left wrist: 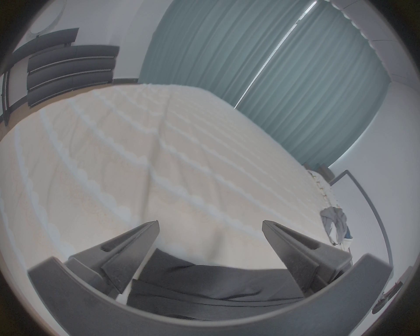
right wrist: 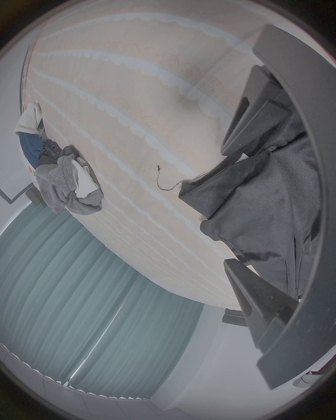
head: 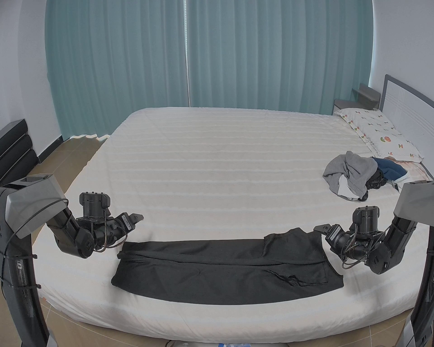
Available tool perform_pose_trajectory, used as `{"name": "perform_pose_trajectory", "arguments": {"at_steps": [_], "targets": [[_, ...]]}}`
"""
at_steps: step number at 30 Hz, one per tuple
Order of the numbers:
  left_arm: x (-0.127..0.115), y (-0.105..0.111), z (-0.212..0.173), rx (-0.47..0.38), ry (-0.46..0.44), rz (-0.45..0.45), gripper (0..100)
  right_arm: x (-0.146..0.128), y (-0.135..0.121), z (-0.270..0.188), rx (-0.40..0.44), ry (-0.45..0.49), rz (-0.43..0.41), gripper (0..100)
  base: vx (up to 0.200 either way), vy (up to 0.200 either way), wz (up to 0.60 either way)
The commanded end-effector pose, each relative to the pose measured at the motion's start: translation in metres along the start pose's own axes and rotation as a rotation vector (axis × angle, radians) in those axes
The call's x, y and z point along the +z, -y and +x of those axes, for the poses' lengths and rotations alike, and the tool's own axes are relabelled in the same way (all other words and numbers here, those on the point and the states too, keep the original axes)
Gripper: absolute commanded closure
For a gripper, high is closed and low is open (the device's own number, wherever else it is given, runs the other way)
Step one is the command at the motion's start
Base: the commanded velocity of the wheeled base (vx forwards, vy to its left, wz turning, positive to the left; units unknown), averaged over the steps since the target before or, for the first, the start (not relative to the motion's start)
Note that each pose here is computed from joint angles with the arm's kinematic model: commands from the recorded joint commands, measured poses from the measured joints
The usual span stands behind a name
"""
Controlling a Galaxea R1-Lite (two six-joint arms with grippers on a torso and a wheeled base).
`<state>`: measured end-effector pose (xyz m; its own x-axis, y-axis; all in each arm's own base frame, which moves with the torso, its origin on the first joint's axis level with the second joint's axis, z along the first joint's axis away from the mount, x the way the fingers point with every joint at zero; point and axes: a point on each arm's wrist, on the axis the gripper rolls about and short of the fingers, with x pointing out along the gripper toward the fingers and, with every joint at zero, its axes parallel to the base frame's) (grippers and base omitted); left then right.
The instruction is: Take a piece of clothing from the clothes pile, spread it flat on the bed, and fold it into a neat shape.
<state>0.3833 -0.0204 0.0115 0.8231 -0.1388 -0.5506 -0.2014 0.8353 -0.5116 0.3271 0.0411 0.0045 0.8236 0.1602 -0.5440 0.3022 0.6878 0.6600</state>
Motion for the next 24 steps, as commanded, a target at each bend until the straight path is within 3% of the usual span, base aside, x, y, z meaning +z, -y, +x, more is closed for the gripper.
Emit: {"name": "perform_pose_trajectory", "arguments": {"at_steps": [1,23,24], "targets": [[-0.001,-0.017,0.015,0.033,-0.079,-0.030,0,-0.002,0.002,0.002,-0.007,-0.006,0.001,0,0.000,0.000,0.00],[-0.014,-0.024,0.019,0.033,-0.156,-0.003,0,-0.003,0.001,0.003,-0.005,-0.010,-0.002,0,0.000,0.000,0.00],[-0.013,-0.024,0.019,0.032,-0.155,-0.004,100,-0.003,0.002,0.002,-0.006,-0.010,-0.002,0,0.000,0.000,0.00]]}}
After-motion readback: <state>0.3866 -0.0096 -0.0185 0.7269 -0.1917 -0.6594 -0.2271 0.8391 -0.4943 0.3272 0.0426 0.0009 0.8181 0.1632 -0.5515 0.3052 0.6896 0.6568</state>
